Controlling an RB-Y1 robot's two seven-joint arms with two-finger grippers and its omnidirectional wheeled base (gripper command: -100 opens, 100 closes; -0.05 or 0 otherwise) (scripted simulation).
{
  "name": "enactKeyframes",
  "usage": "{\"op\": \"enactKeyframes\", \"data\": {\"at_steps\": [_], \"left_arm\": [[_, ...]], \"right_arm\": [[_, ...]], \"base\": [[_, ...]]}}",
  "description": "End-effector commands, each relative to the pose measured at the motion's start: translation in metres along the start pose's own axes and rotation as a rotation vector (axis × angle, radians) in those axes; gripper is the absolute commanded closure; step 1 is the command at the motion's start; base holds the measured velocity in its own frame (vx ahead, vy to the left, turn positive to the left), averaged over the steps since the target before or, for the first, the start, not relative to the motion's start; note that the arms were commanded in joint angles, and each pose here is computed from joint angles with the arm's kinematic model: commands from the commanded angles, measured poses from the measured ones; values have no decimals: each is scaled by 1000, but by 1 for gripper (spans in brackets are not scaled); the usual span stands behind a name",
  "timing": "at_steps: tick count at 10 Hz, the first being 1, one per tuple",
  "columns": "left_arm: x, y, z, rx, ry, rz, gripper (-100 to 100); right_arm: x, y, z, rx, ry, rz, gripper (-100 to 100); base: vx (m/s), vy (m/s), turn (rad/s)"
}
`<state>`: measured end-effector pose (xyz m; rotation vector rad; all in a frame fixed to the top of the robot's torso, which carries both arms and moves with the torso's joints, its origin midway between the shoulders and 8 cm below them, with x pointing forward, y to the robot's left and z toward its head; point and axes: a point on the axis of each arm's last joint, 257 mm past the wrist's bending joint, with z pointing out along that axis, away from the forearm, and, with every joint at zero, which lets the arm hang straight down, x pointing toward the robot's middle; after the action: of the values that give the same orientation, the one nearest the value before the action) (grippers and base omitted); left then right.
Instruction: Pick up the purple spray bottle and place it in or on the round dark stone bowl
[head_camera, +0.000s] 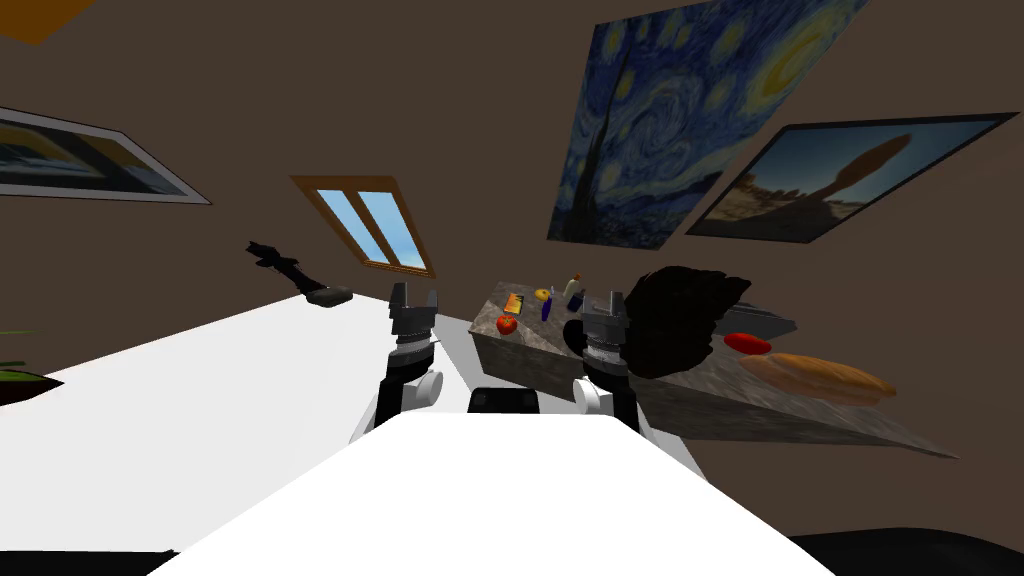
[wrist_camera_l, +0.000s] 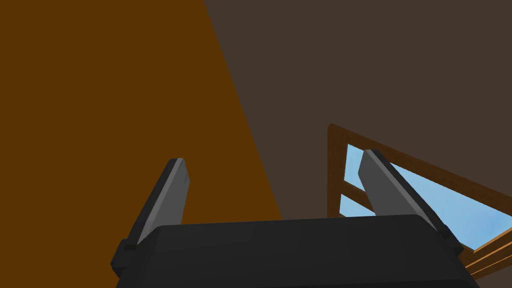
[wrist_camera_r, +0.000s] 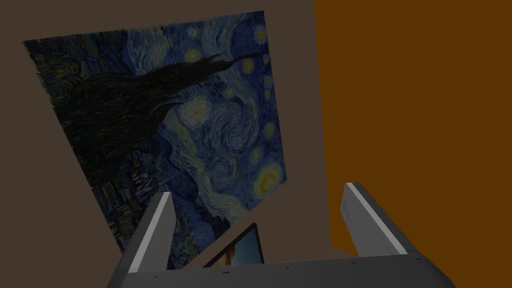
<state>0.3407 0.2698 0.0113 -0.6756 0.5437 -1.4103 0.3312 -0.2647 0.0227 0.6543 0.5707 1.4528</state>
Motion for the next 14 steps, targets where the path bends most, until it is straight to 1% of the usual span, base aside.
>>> {"op": "enactKeyframes", "data": {"at_steps": [1,4,5,7,11,14], "left_arm": [[0,0,0,0,0,0,0],[0,0,0,0,0,0,0],[0,0,0,0,0,0,0],[0,0,0,0,0,0,0],[0,0,0,0,0,0,0],[0,0,0,0,0,0,0]], "right_arm": [[3,-10,-2,28,38,-36,-100],[4,-30,-8,82,93,-110,-100],[3,-47,-13,125,127,-172,-100],[-1,-66,-19,172,157,-240,-100],[-13,-106,-34,272,209,-385,-100],[-28,-137,-46,352,250,-502,-100]], "base": [[-12,15,29],[-22,25,33],[-42,42,68],[-45,50,52],[-43,40,51],[-36,42,49]]}}
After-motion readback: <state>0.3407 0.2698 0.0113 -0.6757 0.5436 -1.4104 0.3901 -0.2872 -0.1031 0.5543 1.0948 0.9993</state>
